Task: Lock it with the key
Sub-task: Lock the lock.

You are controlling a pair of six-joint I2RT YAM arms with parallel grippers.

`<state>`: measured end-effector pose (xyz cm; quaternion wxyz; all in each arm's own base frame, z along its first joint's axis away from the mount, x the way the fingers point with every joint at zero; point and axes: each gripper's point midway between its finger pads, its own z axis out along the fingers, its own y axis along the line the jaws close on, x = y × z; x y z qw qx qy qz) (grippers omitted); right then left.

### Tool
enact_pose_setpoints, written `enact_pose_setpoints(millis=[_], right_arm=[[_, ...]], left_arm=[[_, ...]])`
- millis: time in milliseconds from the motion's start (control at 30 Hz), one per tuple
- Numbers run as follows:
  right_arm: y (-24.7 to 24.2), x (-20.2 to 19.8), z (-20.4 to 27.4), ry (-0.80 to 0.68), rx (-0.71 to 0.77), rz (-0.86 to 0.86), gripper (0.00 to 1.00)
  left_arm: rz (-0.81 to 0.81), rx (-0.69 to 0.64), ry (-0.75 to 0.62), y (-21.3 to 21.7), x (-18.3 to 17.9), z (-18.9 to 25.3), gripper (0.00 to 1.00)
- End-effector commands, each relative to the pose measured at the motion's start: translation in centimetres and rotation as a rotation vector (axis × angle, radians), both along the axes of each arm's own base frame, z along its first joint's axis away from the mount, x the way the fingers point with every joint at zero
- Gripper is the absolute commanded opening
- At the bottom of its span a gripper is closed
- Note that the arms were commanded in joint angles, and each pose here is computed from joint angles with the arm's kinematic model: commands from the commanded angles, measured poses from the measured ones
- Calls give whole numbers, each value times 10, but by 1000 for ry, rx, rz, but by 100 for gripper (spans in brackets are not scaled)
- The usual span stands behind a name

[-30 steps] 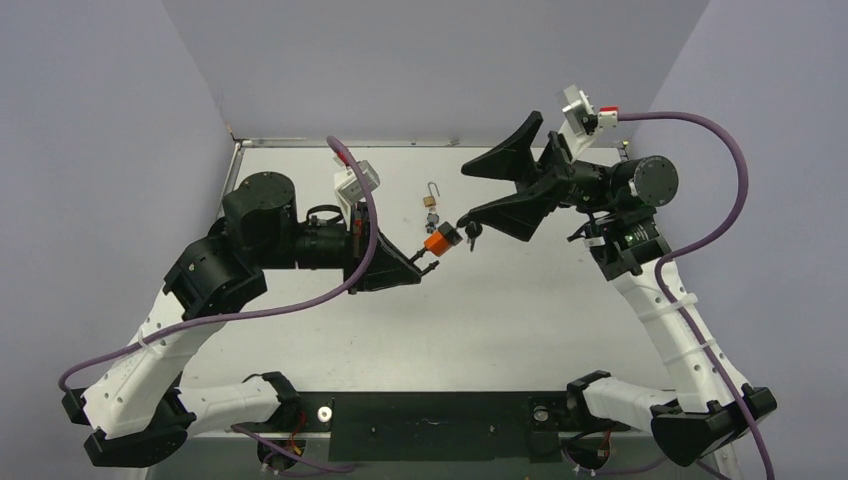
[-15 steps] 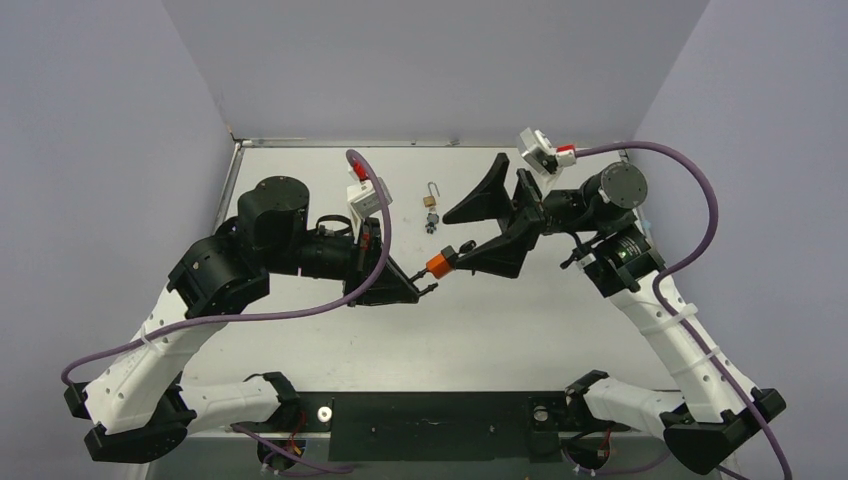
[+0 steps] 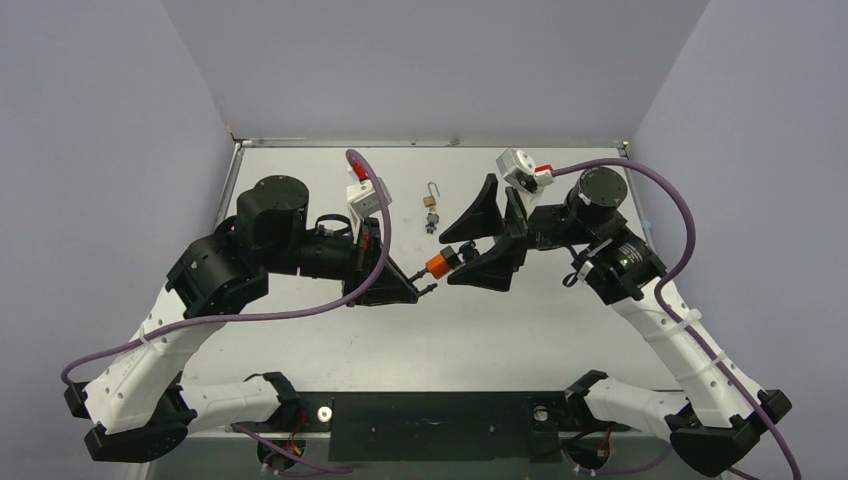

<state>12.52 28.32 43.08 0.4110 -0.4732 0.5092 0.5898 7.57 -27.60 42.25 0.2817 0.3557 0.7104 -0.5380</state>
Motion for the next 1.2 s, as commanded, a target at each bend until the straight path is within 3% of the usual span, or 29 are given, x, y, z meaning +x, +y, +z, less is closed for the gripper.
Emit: enact_pose_setpoints(millis=[0, 500, 567, 600, 667, 800, 1167], right_arm=[[0, -6, 20, -82, 45, -11, 70], [2, -18, 34, -83, 87, -2, 60], [1, -19, 35, -75, 91, -4, 48], [1, -19, 36, -75, 93, -6, 34], [0, -21, 37, -70, 96, -10, 18], [-1, -22, 35, -44, 87, -17, 2], [8, -31, 20, 52, 33, -29, 0]], left_arm=[[-5, -82, -80, 1, -2, 27, 0], [15, -75, -78, 1, 1, 23, 0], [21, -73, -78, 1, 2, 23, 0], [25, -72, -78, 1, 3, 22, 0], [36, -66, -78, 1, 5, 20, 0], [72, -54, -87, 3, 11, 17, 0], [178, -19, -135, 5, 28, 10, 0]])
